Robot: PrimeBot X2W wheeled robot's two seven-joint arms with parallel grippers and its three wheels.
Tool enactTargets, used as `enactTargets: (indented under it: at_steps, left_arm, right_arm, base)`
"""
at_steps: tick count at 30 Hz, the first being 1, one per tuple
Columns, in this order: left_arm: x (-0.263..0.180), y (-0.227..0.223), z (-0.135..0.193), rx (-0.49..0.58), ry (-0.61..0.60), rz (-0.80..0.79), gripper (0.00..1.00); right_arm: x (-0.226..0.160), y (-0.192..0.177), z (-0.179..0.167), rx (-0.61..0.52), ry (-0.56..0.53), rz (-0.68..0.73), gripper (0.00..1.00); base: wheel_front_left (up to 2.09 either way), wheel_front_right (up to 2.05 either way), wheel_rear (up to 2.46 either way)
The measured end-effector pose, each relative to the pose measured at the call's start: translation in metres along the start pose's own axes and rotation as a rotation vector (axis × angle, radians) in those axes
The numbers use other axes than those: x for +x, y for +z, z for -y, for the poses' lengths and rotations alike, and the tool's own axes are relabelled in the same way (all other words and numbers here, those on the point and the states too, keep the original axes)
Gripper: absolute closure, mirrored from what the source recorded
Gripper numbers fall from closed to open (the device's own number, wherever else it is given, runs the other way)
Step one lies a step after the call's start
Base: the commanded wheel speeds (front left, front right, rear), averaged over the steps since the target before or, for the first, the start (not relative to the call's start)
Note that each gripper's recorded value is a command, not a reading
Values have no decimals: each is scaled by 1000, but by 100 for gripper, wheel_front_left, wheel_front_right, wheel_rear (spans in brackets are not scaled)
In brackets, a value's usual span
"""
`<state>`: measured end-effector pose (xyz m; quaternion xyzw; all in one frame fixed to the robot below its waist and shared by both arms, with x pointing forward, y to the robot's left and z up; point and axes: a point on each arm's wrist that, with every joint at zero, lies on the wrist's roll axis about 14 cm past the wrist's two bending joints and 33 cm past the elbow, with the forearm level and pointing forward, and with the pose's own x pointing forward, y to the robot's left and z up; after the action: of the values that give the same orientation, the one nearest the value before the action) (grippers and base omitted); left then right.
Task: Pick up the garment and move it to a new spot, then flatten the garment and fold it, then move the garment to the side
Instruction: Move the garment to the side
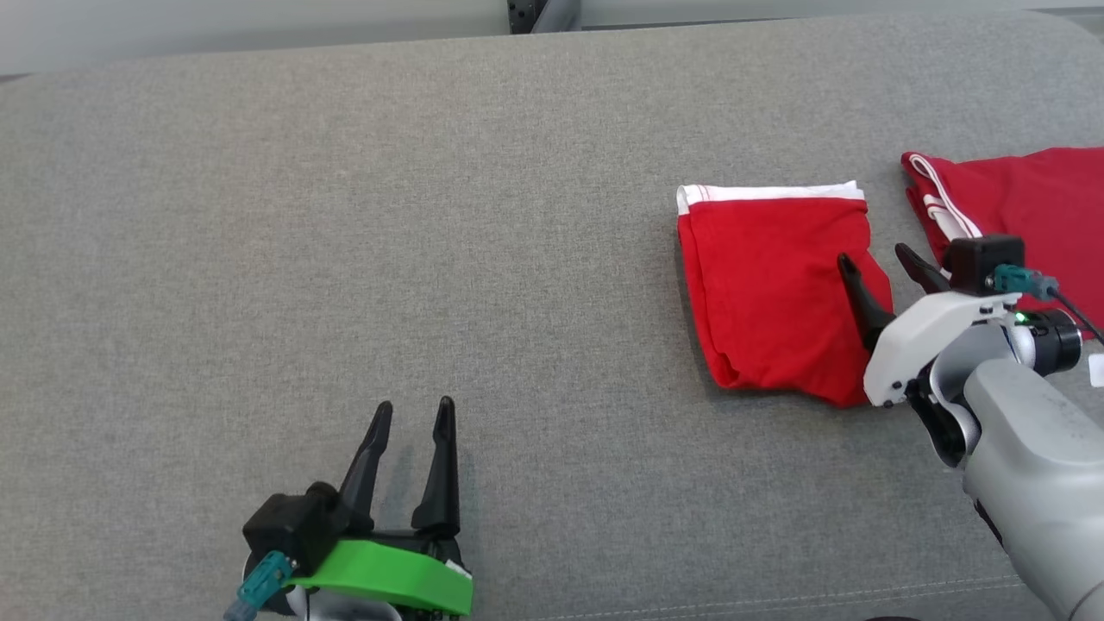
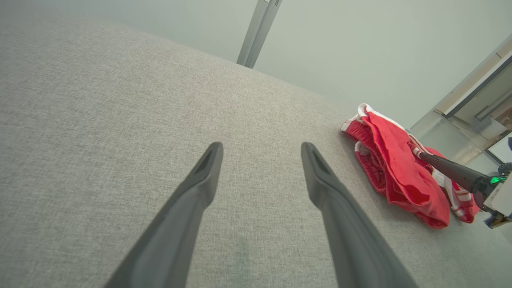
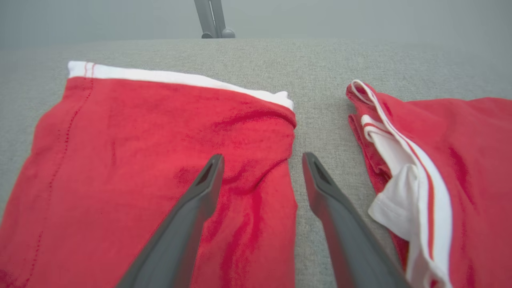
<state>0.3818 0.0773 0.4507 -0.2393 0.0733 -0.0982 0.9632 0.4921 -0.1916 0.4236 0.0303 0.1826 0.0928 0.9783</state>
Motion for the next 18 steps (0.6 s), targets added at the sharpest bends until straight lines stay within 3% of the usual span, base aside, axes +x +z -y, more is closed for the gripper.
enactTargets:
  at_steps: [4,8,14,18]
  left_arm:
    - [-9,11,-8,9,35,35,0]
    - [-19,22,-16,48,53,68,0]
    - [-25,44,-25,112,52,131,0]
    - [-29,47,-24,149,29,137,0]
  right_arm:
    - [-19,21,5,-87,4,132,0]
    - [-60,76,23,-130,-62,371,0]
    - [-134,59,23,-132,-178,470,0]
    - [-165,37,26,-152,-236,442,0]
  base:
    - [0,0,0]
    - [0,0,0]
    - [0,0,0]
    - [0,0,0]
